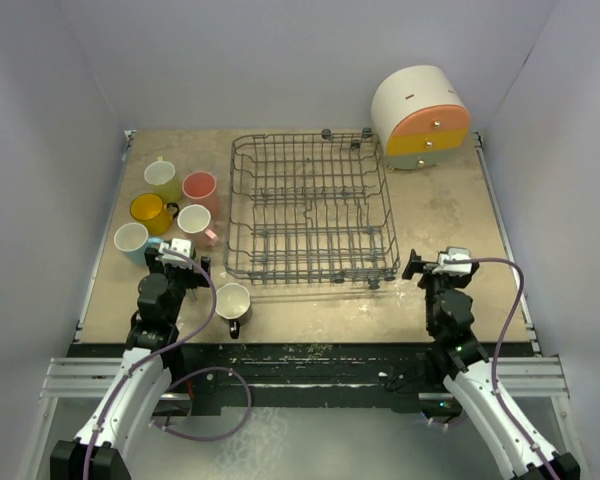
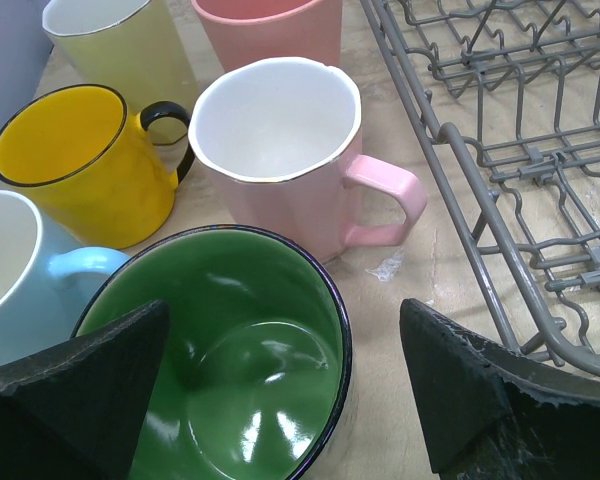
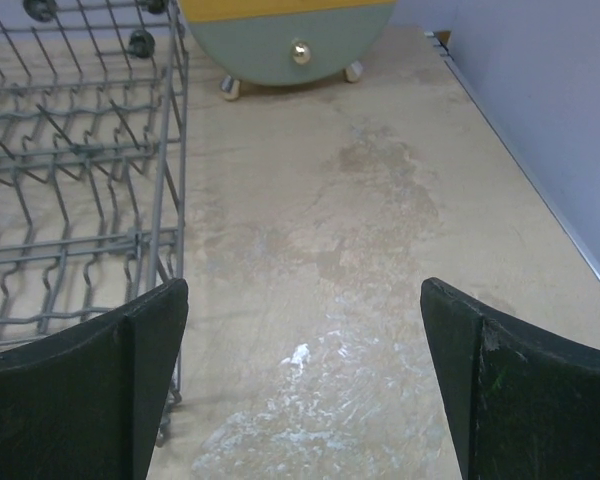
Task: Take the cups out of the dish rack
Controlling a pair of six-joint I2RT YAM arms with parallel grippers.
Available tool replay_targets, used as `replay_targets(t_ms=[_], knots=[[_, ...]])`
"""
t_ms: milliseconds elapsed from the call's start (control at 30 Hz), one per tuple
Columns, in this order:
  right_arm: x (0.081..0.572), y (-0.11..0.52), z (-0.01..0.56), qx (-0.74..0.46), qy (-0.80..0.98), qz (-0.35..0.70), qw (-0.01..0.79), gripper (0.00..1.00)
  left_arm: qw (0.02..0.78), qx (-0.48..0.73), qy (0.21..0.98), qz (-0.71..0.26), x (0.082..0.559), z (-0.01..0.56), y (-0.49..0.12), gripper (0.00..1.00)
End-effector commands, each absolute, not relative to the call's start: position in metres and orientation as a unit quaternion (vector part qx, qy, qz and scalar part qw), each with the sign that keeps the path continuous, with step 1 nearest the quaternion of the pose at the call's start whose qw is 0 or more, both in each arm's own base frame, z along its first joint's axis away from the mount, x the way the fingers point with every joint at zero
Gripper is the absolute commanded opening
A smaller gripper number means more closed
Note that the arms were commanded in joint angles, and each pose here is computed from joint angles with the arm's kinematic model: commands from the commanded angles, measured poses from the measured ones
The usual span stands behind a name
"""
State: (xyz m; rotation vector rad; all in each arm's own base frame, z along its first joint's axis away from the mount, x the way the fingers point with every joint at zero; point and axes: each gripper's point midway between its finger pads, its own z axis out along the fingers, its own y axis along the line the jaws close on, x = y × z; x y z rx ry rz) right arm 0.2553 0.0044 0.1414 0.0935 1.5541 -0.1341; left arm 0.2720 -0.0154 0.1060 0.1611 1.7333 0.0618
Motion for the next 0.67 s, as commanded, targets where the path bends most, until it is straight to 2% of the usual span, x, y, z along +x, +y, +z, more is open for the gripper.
replay_targets(t_ms=[0,633], knots=[[0.2583,-0.0071,0.1460,0.084,0.693,-0.079,0.712,1.00,0.645,0.050,0.762,0.025,0.2724,0.1071,-0.0120,0.99],[0.2571,-0.0078,0.1474,0.086,0.690,-0.078,0.715,1.00,0.644,0.050,0.763,0.025,0.2728,0.1066,-0.0120,0.99]])
